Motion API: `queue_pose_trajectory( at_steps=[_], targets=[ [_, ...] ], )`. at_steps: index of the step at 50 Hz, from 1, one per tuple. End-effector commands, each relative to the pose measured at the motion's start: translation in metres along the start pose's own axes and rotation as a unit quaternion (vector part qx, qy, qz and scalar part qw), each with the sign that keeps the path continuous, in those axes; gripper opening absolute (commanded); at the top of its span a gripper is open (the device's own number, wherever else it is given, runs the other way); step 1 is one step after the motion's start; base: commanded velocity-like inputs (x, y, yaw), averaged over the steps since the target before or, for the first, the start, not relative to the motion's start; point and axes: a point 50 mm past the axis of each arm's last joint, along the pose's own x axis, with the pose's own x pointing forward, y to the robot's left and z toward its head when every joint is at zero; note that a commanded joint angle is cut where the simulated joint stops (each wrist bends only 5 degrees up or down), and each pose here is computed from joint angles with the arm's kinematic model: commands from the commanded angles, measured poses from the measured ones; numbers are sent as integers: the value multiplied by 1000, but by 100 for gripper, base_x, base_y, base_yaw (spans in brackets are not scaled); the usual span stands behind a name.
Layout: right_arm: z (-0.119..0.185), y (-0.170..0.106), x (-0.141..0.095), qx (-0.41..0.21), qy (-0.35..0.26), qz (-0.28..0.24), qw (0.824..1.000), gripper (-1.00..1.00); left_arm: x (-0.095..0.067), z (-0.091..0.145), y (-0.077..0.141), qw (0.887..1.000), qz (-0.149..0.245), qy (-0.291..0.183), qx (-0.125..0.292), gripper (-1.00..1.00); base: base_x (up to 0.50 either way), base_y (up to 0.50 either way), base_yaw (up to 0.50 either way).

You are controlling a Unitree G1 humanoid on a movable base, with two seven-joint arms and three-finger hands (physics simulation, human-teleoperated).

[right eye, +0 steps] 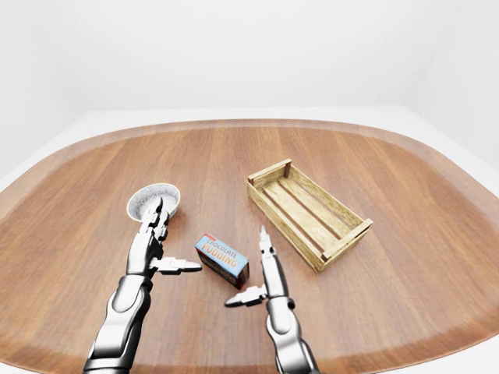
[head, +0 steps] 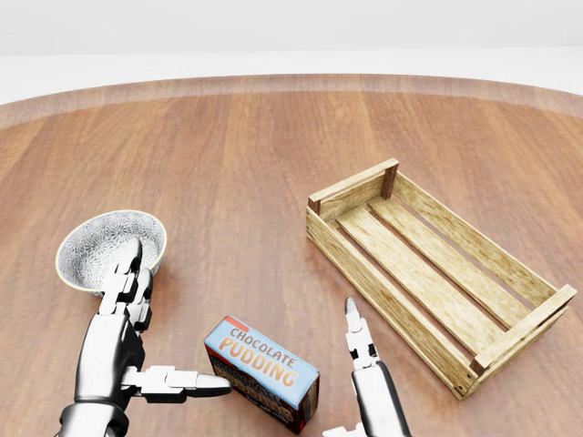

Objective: Pick up the chocolate pudding and put it in the tray.

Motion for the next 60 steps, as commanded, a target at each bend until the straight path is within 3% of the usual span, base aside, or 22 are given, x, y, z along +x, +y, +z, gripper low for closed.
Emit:
queue_pose_trajectory(
  at_steps=[1, 7, 8, 13, 30, 32, 48, 50, 52, 60],
  targets=[
    [1, 7, 4, -9, 0, 2, 1000, 100, 1, 0, 0, 1000, 0, 2, 0, 100, 0, 0, 0],
    [1, 7, 4, -10, 0, 3, 1000, 100, 0, 0, 0, 1000, 0, 1, 0, 100, 0, 0, 0],
    [-15, 9, 5, -26, 33, -1, 999, 100, 0, 0, 0, 1000, 0, 1, 0, 100, 0, 0, 0],
    [0, 7, 6, -9, 3, 2, 1000, 100, 1, 0, 0, 1000, 0, 2, 0, 100, 0, 0, 0],
    [-8, 12, 12, -20, 21, 5, 1000, 100, 1, -1, 0, 1000, 1, 3, -1, 100, 0, 0, 0],
    [-22, 15, 12, -38, 52, 2, 998, 100, 1, -1, 0, 1000, 1, 3, -1, 100, 0, 0, 0],
    [-19, 19, 15, -38, 48, 7, 998, 100, 0, 0, 0, 1000, -1, 2, 0, 100, 0, 0, 0],
    [-38, 21, 15, -65, 86, 1, 994, 100, 0, 0, 0, 1000, -1, 2, 0, 100, 0, 0, 0],
    [-23, 20, 16, -44, 57, 7, 997, 100, 0, 0, 0, 1000, -1, 1, 0, 100, 0, 0, 0],
    [-23, 23, 18, -49, 58, 8, 997, 100, 0, 1, 0, 1000, -1, 1, 0, 100, 0, 0, 0]
  ],
)
